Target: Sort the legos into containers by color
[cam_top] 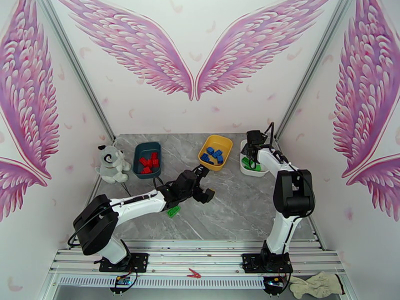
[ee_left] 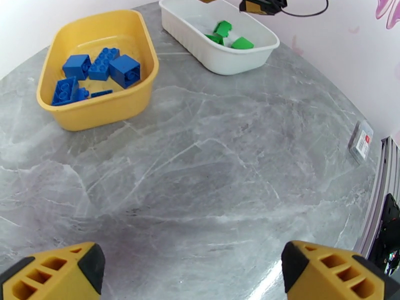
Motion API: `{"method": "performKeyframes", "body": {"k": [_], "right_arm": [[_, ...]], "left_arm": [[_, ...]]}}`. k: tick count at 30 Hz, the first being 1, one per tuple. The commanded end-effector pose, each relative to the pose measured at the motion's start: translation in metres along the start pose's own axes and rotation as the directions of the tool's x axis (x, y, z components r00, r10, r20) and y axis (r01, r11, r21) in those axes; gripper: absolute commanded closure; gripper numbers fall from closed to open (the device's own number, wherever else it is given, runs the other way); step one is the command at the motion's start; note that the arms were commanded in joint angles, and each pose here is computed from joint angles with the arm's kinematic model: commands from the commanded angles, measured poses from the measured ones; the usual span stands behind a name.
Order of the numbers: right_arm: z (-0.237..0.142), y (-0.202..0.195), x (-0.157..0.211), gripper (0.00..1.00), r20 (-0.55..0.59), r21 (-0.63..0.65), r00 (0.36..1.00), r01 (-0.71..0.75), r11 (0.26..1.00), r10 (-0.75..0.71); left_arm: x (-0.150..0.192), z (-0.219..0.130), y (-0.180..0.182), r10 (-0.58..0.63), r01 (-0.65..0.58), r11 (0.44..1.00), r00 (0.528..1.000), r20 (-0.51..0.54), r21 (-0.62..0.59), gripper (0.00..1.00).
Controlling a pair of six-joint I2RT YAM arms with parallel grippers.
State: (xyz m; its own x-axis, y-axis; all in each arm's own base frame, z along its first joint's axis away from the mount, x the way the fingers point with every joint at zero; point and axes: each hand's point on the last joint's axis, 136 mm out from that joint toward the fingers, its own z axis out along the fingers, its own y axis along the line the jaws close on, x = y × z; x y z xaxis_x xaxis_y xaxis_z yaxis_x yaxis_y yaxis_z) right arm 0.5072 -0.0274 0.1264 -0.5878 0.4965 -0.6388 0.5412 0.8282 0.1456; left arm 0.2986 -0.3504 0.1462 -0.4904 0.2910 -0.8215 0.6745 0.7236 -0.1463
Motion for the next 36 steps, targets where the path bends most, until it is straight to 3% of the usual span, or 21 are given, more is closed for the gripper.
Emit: {"method": "performKeyframes", "body": {"k": [1,9,17,26,32,36], "right_arm": [[-0.024,0.015,-0.008,0.26,0.034,-0.097,0.999,0.004,0.995,-0.001],[-0.073,0.065,0.03,0.19,0.097,-0.265,0.992,0.103,0.959,-0.08],[-0.105,0.148,0.132,0.14,0.104,-0.43,0.942,0.331,0.84,-0.319],[-0.154,0.229,0.259,0.16,0.122,-0.612,0.802,0.524,0.592,-0.584],[-0.19,0.258,0.335,0.21,0.151,-0.719,0.693,0.566,0.403,-0.705],[-0.206,0.267,0.371,0.2,0.179,-0.736,0.619,0.6,0.314,-0.765]], "left_arm": [[-0.018,-0.02,0.015,-0.015,0.019,0.998,0.997,0.077,-0.054,0.01],[-0.028,-0.053,0.075,-0.146,0.175,0.973,0.972,0.186,-0.153,0.01],[-0.006,-0.088,0.17,-0.377,0.455,0.847,0.879,0.292,-0.276,0.01],[0.017,-0.115,0.226,-0.505,0.615,0.721,0.782,0.365,-0.32,0.01],[0.037,-0.134,0.263,-0.576,0.708,0.618,0.703,0.417,-0.341,0.01],[0.048,-0.14,0.277,-0.615,0.756,0.569,0.653,0.442,-0.325,0.01]]}}
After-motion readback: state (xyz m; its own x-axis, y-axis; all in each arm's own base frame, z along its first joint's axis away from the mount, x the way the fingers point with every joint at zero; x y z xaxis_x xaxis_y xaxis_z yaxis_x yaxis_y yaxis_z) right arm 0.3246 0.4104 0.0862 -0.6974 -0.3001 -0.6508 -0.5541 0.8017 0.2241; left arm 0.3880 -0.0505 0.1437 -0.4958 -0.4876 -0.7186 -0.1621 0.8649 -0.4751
